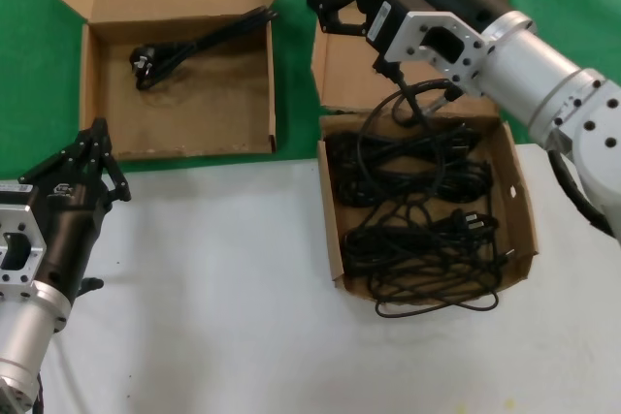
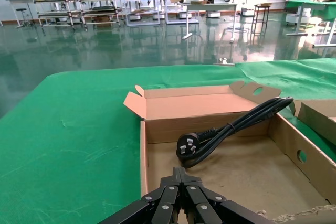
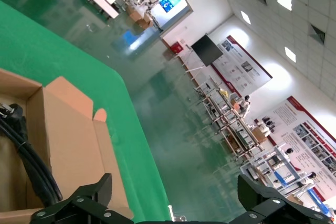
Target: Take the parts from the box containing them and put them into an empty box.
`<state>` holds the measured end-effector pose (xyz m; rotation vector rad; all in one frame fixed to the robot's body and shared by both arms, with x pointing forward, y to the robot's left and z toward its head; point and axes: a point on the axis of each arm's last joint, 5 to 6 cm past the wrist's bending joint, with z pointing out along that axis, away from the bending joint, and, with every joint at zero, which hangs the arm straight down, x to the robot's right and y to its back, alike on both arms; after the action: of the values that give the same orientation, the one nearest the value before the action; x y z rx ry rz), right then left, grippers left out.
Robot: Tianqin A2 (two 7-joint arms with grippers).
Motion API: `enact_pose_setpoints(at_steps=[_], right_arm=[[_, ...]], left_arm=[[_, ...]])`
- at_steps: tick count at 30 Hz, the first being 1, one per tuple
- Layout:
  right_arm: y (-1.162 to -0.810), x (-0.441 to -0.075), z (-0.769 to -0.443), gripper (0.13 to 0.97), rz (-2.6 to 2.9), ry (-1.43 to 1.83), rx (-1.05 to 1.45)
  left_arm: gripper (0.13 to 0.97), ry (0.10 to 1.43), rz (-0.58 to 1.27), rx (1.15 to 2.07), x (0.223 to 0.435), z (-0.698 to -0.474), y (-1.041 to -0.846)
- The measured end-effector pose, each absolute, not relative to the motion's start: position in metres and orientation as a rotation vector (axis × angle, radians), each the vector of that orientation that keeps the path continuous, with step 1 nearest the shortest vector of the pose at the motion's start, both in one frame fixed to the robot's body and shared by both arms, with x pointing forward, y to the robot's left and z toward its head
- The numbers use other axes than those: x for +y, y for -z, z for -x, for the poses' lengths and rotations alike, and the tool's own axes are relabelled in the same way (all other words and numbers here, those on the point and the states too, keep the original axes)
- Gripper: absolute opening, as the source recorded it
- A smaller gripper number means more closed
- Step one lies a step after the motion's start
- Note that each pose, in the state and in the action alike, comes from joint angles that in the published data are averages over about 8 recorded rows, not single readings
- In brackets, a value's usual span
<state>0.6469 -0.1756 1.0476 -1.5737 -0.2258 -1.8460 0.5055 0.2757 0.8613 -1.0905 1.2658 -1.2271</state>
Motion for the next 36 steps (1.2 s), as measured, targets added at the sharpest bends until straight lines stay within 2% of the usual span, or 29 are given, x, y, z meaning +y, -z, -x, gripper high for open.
enact_pose_setpoints(at_steps=[8,15,20,24,32,33,36], right_arm=[[-1.034,-0.181,-0.641,0.882,1.563,1.805,-0.135],[-1.015,-0.189,-0.634,0.909,1.552,1.743,-0.008],[-1.000,-0.196,-0.627,0.954,1.542,1.698,0.088],[-0.989,-0.201,-0.622,0.958,1.533,1.662,0.163],[-0.967,-0.212,-0.610,0.966,1.508,1.591,0.314],[-0.964,-0.213,-0.608,0.966,1.505,1.582,0.333],[-0.956,-0.218,-0.603,0.966,1.495,1.557,0.388]], left_arm=[[0.170,1.225,1.093,1.265,0.276,-0.505,-0.861],[0.185,1.222,1.096,1.264,0.276,-0.505,-0.860],[0.251,1.220,1.098,1.263,0.277,-0.505,-0.860],[0.290,1.218,1.100,1.262,0.277,-0.505,-0.860],[0.461,1.214,1.103,1.261,0.277,-0.504,-0.859],[0.461,1.214,1.104,1.261,0.278,-0.504,-0.859],[0.541,1.213,1.105,1.260,0.278,-0.504,-0.859]])
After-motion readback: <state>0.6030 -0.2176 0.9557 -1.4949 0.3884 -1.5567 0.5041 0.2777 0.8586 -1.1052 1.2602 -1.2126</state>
